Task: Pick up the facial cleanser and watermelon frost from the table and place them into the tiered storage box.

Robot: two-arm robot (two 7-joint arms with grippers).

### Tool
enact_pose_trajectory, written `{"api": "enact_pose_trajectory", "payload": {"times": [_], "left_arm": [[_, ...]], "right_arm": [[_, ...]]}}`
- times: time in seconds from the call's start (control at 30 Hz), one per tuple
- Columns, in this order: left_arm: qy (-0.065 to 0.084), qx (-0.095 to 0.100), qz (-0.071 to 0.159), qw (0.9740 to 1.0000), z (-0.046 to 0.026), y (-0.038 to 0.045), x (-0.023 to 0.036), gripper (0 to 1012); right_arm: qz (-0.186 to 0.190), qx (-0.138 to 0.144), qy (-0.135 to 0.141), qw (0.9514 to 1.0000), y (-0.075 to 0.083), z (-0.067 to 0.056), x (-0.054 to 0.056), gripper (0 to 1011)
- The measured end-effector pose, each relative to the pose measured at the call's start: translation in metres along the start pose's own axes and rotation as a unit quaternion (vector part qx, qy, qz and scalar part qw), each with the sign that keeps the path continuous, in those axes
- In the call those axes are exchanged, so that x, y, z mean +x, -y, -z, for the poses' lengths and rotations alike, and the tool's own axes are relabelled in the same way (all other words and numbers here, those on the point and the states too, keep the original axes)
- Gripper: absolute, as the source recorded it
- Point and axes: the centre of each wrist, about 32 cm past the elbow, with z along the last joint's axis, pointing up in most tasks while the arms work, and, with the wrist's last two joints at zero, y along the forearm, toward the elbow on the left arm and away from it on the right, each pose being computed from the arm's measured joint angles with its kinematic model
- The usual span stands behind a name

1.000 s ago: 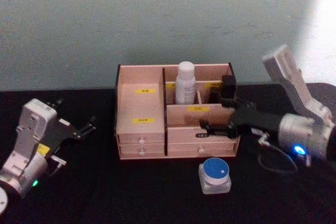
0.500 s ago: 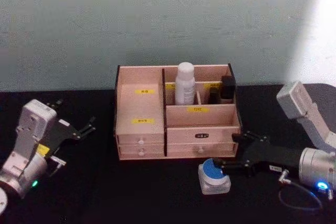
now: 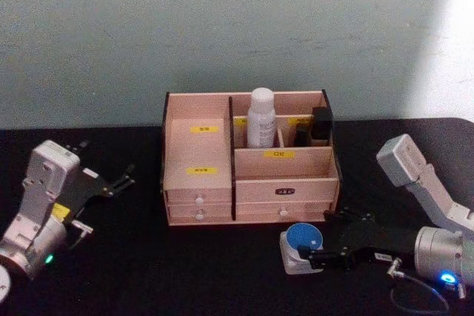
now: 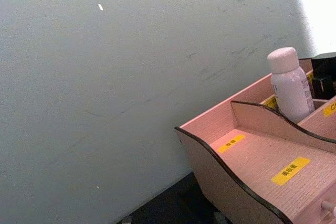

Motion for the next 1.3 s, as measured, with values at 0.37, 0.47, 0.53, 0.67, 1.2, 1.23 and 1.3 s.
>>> {"api": "enact_pose_trajectory", "payload": {"times": [0.37,0.47,0.53,0.67,1.2,1.23,1.3], "left_arm": [[0.0,0.0,0.0,1.0,0.0,0.0,0.0,1001],[0.0,0.0,0.0,1.0,0.0,0.0,0.0,1001],[0.0,0.0,0.0,1.0,0.0,0.0,0.0,1001],[0.0,0.0,0.0,1.0,0.0,0.0,0.0,1001],[0.0,0.0,0.0,1.0,0.0,0.0,0.0,1001],[0.0,0.0,0.0,1.0,0.0,0.0,0.0,1001],[0.0,0.0,0.0,1.0,0.0,0.0,0.0,1001]], "right_arm": [[0.002,-0.021,-0.011,0.9997,-0.014,0.004,0.0,1002],[0.002,-0.023,-0.01,0.9997,-0.016,0.004,0.0,1002],[0.003,-0.024,-0.01,0.9997,-0.018,0.004,0.0,1002],[0.007,-0.026,-0.008,0.9996,-0.02,0.005,0.0,1002],[0.012,-0.029,-0.002,0.9995,-0.026,0.004,0.002,1002],[0.012,-0.029,-0.001,0.9995,-0.026,0.004,0.002,1002],[0.013,-0.029,-0.001,0.9995,-0.027,0.004,0.002,1002]]}}
